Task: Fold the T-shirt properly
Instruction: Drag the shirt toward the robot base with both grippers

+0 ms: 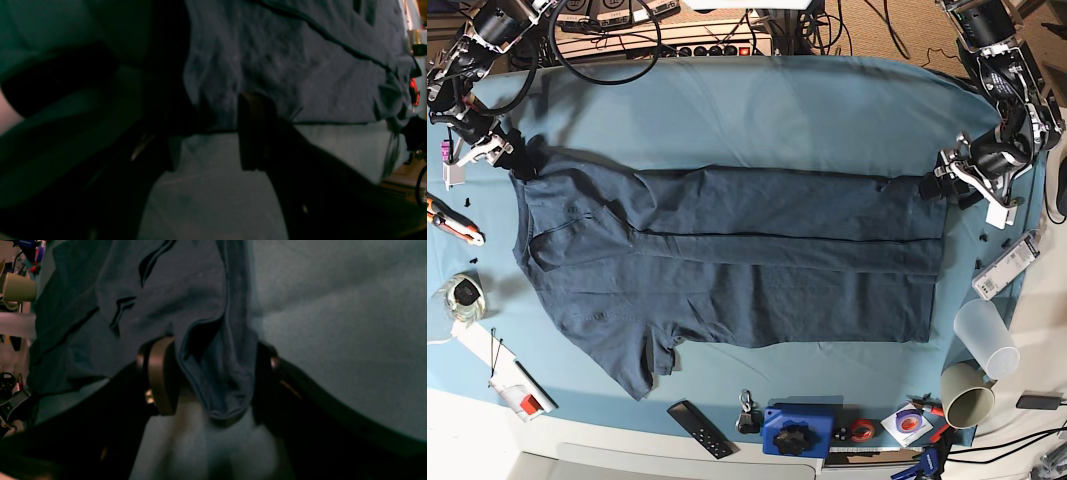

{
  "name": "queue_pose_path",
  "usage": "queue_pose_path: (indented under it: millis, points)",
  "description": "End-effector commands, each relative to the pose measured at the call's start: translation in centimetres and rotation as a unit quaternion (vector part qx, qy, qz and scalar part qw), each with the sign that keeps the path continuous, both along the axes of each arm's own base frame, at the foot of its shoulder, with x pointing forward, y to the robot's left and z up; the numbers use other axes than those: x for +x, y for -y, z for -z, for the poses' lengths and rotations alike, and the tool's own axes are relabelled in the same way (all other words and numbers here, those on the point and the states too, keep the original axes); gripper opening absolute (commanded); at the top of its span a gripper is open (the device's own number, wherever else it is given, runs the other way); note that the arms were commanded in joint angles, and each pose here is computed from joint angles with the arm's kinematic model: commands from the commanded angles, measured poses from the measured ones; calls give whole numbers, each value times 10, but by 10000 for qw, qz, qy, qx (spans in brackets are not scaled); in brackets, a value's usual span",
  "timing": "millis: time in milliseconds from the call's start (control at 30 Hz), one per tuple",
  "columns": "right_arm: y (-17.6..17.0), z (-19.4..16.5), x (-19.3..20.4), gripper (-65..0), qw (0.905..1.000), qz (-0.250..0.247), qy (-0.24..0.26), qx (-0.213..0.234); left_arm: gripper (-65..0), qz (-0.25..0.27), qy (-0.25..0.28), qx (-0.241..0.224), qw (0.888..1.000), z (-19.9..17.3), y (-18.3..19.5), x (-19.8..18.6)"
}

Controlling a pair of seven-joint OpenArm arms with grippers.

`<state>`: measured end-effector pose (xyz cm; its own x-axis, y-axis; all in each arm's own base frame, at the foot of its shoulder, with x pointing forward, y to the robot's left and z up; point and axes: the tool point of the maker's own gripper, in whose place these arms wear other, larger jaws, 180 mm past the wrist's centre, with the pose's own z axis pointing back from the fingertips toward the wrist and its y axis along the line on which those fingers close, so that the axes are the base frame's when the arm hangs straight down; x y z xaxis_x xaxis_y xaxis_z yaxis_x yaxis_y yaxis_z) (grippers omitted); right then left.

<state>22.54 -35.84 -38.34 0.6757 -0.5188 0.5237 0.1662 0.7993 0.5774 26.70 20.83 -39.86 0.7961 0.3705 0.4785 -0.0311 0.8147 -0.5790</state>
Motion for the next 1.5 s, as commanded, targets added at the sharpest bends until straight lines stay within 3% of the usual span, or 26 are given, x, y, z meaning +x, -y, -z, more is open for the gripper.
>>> queue_pose_path:
  millis: [0,100,267,400,667,1100,1467]
  points:
    - [7,9,-14,-326,9986,-90,-489,-203,-380,35,-6,92,10000,-3,-3,3]
    - [8,8,-12,-418,9988,-69,-444,-210,-444,12,108,95,9999,-8,-3,11]
    - [9,4,-6,-535,9992,-27,-328,-226,-646,-100,277,99,9995,-12,-6,17]
    - [10,-2,5,-650,9996,-22,-190,-229,-650,-53,219,136,9997,-12,-8,15]
    - [14,-21,19,-650,9988,-81,67,-480,-650,81,-167,332,9993,-10,-25,3]
    - [14,-31,-13,-650,9921,-438,-245,-1147,-650,423,-257,525,9974,-15,-27,-31]
    - [14,-22,-34,-650,9909,-485,-506,-1152,-650,297,-180,838,9959,-30,-46,-67]
